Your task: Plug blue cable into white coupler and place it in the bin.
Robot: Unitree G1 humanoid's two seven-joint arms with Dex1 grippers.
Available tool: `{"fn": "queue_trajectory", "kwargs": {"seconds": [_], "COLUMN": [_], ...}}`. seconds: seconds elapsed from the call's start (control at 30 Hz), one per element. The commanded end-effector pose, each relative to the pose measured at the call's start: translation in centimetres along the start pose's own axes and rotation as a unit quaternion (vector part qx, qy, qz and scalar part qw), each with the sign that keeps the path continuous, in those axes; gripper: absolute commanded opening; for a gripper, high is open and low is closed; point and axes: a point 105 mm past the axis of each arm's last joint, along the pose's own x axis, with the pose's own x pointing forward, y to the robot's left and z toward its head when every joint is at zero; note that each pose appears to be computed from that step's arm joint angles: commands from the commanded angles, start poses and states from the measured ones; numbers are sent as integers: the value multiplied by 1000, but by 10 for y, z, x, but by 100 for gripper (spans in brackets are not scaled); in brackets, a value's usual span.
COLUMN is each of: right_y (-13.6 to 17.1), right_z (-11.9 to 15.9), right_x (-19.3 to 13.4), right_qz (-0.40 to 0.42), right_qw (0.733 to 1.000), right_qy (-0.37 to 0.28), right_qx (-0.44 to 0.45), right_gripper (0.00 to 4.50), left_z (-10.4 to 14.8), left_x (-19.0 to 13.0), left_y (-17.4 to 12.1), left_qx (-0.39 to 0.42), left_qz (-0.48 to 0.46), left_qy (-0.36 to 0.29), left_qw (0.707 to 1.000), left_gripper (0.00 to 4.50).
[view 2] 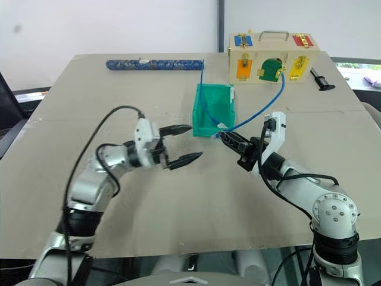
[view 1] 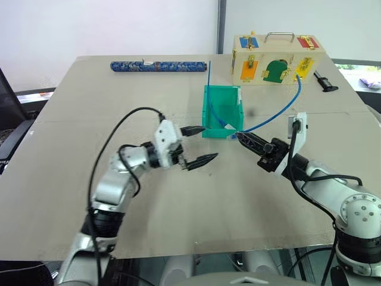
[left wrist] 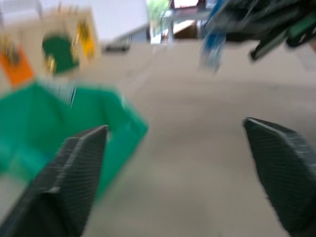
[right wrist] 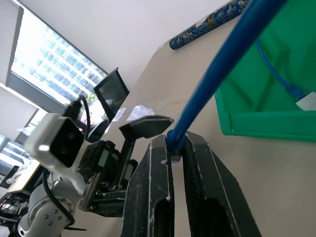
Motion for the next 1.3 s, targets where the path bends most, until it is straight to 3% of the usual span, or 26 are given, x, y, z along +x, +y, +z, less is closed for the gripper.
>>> {"fn": "queue_trajectory", "kwargs": {"seconds": [0.03,0.3,0.73,0.9,1.03,1.17,1.3], "right_y": [5,7,9,9,9,8,6], "right_z": [6,4,4,3,3,6,6], "right_x": [-1,4,1,-2,-5,-7,-6], "right_qz": [23,39,29,21,15,10,9], "right_qw": [1000,999,999,999,999,998,988], "right_qy": [-15,-14,-22,-24,-26,-23,7], "right_qx": [0,-1,-11,-13,-20,-60,-151], "right_gripper": [0,0,0,0,0,0,0], "left_z": [1,-36,-63,-69,-69,-55,-34], "left_x": [-47,-101,-71,-62,-57,-41,-6], "left_y": [33,65,83,78,73,63,29], "left_qx": [-18,-8,30,36,35,38,51], "left_qz": [62,79,14,-18,-38,-73,-147], "left_qy": [40,146,186,188,181,147,115], "left_qw": [997,986,982,981,982,986,981], "left_gripper": [445,445,445,240,46,41,41]}}
